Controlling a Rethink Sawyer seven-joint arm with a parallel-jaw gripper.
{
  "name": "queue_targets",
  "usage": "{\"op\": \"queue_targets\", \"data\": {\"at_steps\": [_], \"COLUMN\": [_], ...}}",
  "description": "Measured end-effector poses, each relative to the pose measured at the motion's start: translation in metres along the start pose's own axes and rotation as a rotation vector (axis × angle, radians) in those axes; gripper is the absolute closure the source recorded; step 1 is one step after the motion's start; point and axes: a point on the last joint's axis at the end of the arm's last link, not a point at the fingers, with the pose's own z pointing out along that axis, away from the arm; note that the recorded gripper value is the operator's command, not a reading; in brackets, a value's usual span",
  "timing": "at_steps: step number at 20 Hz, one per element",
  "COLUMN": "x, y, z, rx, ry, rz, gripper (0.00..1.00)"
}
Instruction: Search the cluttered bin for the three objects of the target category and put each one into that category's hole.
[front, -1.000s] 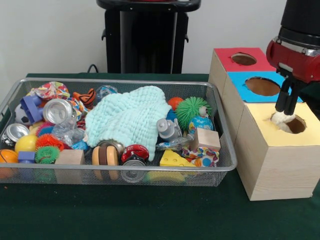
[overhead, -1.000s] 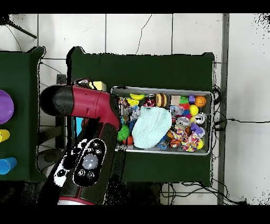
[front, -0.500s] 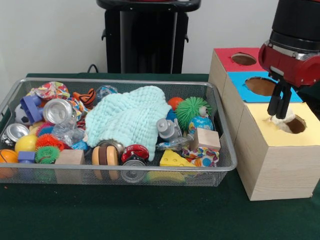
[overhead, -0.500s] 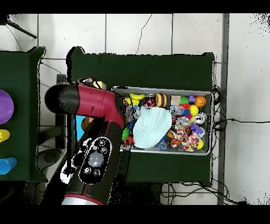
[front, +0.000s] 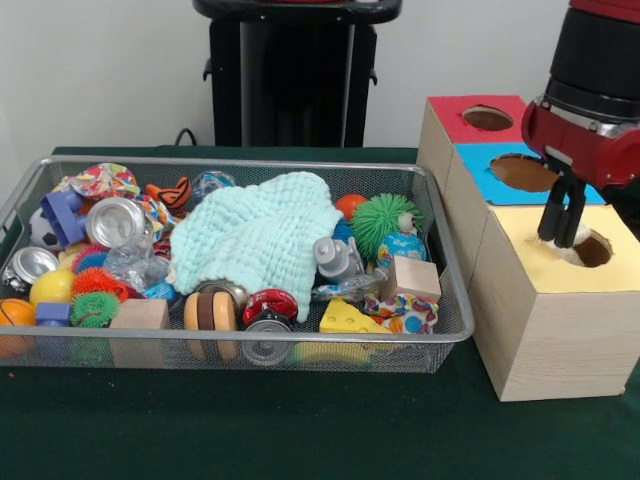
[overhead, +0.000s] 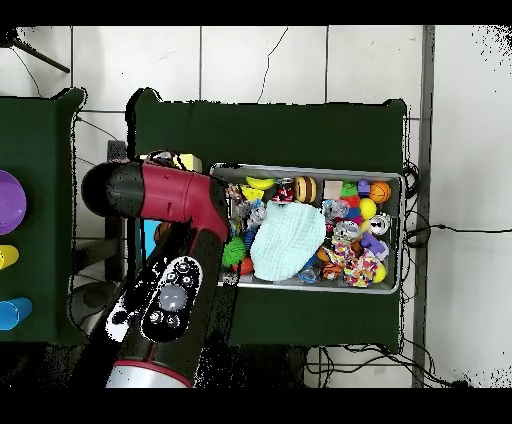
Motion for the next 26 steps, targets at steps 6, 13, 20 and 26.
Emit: {"op": "queue_targets", "data": {"at_steps": [6, 13, 20, 26], "x": [0.026, 0.045, 0.041, 0.024], "y": [-0.001, 0.001, 0.005, 0.005], "z": [0.0, -0.006, -0.004, 0.001], "rx": [0.002, -0.006, -0.041, -0.076], "ry": [-0.005, -0.005, -0.02, -0.046], "rz": [-0.038, -0.059, -0.052, -0.029], "gripper": [1.0, 1.0, 1.0, 1.0]}}
